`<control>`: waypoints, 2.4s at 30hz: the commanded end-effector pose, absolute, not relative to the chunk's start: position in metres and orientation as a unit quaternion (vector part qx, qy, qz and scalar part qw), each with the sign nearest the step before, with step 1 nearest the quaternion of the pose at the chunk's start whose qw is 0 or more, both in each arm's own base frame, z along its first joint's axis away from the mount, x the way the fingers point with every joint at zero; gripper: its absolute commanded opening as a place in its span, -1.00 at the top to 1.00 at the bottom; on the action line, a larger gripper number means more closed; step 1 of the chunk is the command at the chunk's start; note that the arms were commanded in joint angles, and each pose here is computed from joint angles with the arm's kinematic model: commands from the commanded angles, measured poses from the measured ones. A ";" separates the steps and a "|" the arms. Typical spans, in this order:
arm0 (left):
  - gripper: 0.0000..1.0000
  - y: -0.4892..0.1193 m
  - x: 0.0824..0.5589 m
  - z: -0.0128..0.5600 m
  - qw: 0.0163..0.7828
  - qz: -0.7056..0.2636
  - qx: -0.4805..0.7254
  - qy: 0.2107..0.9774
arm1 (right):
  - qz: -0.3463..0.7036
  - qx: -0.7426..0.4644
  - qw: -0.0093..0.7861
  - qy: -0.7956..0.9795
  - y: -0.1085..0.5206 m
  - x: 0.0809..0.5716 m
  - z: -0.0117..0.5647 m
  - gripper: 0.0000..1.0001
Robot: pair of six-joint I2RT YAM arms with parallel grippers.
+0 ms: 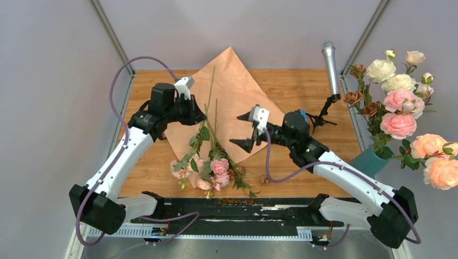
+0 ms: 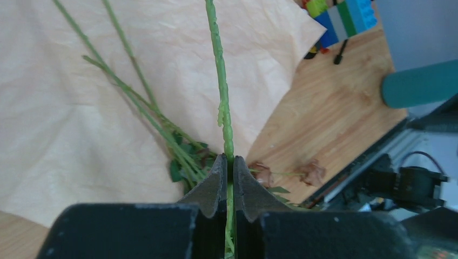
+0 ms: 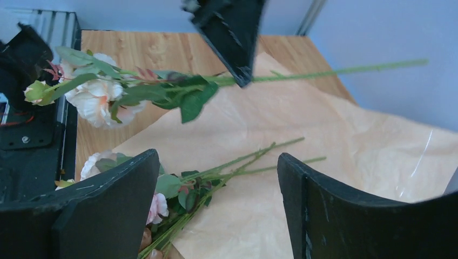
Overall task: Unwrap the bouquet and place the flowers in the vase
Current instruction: Pick up the fake flower from the wrapping paper.
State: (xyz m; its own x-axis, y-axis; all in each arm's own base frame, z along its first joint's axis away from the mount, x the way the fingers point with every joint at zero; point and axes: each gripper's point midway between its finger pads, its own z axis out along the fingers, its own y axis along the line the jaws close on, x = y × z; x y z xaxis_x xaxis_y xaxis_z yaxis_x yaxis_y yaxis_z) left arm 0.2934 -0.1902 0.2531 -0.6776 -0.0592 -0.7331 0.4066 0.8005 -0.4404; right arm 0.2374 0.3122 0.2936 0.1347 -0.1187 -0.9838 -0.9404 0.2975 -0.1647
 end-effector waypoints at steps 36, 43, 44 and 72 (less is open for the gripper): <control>1.00 -0.218 0.211 0.225 0.200 -0.443 0.087 0.870 | -0.041 -0.685 0.651 0.326 0.419 0.195 0.236 -0.14; 1.00 -0.217 0.210 0.223 0.202 -0.442 0.086 0.870 | -0.042 -0.670 0.656 0.345 0.426 0.201 0.242 0.61; 1.00 -0.217 0.211 0.222 0.202 -0.440 0.085 0.871 | -0.042 -0.669 0.656 0.347 0.426 0.201 0.241 0.70; -1.00 -0.129 0.287 0.363 0.525 -0.270 0.036 0.806 | 0.102 -0.529 0.674 0.505 0.351 0.214 0.285 1.00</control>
State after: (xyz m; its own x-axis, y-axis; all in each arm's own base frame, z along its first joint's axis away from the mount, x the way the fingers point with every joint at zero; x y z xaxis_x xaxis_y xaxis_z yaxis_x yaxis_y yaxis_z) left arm 0.2783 -0.1570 0.3077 -0.6497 -0.1684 -0.7413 0.3473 0.8016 -0.4866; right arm 0.2065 0.3681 0.2593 0.5646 -0.4657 -0.6814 -0.6173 0.3097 -0.7232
